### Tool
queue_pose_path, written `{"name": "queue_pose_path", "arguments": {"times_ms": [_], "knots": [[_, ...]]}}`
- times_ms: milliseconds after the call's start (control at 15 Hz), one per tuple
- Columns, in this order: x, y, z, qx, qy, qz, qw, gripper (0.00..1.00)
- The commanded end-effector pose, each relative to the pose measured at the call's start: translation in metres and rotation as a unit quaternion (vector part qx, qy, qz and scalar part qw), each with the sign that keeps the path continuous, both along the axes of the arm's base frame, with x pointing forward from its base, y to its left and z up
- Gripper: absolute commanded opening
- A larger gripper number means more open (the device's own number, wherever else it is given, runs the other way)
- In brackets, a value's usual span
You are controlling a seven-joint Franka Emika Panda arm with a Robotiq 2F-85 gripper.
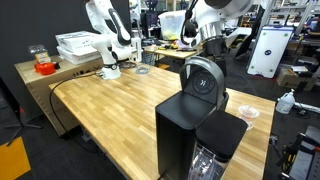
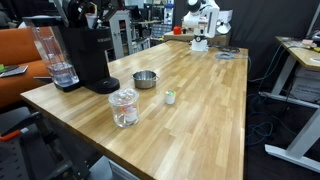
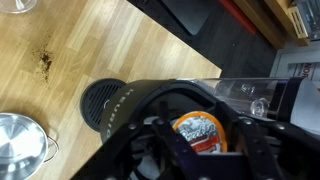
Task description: Put the white object in the coffee machine
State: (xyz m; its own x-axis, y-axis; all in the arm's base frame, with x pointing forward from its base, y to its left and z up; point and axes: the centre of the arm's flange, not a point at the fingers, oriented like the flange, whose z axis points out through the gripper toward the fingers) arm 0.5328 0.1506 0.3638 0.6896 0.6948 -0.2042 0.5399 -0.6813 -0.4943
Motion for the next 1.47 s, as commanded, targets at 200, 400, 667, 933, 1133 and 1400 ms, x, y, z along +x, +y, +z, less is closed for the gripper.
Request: {"name": "queue_pose_path", "arguments": {"times_ms": [200, 400, 667, 933, 1133, 1400], "knots": [[0.007, 0.004, -0.004, 0.008, 0.017, 0.007, 0.9998, 0.25], [0.006, 0.005, -0.008, 0.008, 0.021, 0.006, 0.9997, 0.6], [0.006, 0.009, -0.015, 0.006, 0.031, 0.01, 0.9994, 0.95], [0.005, 0.015, -0.014, 0.013, 0.036, 0.024, 0.999, 0.97], [-0.003, 0.021, -0.006, 0.01, 0.032, 0.034, 0.9989, 1.0], [-0.012, 0.027, 0.015, 0.004, 0.015, 0.04, 0.9991, 1.0]]}}
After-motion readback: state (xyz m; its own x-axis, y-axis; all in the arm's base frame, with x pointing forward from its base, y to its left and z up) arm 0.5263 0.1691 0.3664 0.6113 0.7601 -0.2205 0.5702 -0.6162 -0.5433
